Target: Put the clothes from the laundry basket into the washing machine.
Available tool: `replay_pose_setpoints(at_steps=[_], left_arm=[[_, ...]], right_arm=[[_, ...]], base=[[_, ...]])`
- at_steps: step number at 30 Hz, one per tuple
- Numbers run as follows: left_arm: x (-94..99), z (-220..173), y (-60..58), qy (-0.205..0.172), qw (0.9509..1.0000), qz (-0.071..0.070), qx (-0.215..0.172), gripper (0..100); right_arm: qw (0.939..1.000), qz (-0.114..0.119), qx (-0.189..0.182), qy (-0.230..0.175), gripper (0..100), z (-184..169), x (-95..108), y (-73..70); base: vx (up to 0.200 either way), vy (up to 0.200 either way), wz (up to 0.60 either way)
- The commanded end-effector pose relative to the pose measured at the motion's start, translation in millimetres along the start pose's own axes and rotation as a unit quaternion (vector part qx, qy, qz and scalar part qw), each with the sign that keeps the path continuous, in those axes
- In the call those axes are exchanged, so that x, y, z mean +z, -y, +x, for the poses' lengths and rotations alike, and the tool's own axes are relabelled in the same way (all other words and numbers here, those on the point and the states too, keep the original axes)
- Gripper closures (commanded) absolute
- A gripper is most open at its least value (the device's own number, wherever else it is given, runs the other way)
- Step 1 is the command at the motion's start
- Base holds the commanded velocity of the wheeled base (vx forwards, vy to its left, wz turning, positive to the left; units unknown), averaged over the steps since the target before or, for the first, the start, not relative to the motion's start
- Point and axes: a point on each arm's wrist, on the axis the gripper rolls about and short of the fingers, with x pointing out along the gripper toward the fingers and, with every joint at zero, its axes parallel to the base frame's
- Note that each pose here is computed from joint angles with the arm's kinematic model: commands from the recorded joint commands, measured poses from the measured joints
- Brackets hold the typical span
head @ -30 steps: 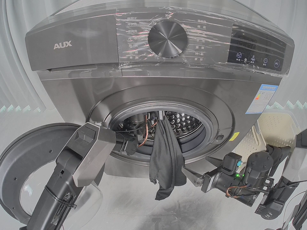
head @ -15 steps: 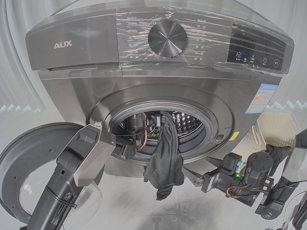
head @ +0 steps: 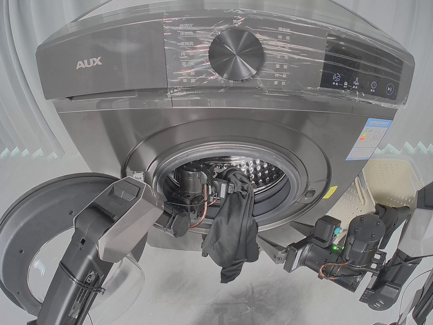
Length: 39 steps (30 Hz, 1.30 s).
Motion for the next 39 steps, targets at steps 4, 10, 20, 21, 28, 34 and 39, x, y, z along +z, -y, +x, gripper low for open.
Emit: replay_pose_setpoints(at_steps=[4, 10, 20, 21, 28, 34, 39], left_arm=[[18.8, -47.9, 5.8, -0.055, 0.9975, 0.026, -0.036, 0], [15.2, -71.9, 19.5, -0.086, 0.9933, 0.035, -0.069, 0], [24.7, -73.8, 51.4, -0.047, 0.9930, 0.032, -0.103, 0], [25.9, -74.8, 55.6, -0.045, 0.9926, 0.032, -0.108, 0], [17.1, -75.6, 62.0, -0.057, 0.9910, 0.036, -0.116, 0], [-9.6, -60.4, 58.1, -0.074, 0.9899, 0.035, -0.116, 0], [-23.1, -51.6, 55.3, -0.074, 0.9905, 0.035, -0.110, 0]], right_arm=[[1.0000, 0.000, 0.000, 0.001, 0, 0.9, 0.3, -0.2], [1.0000, 0.000, -0.001, 0.001, 0, 1.1, -0.1, -0.1], [1.0000, 0.001, -0.001, 0.001, 0, 0.7, 0.0, -0.1], [1.0000, 0.001, -0.001, 0.001, 0, 0.7, 0.0, -0.1], [1.0000, 0.001, -0.001, 0.001, 0, 0.7, 0.0, -0.1], [1.0000, 0.001, -0.001, 0.000, 0, 0.8, -0.3, 0.0], [1.0000, 0.001, -0.001, 0.001, 0, 0.7, 0.1, 0.3]], base=[[0.000, 0.000, 0.00], [0.000, 0.000, 0.00], [0.000, 0.000, 0.00], [0.000, 0.000, 0.00], [0.000, 0.000, 0.00], [0.000, 0.000, 0.00], [0.000, 0.000, 0.00]])
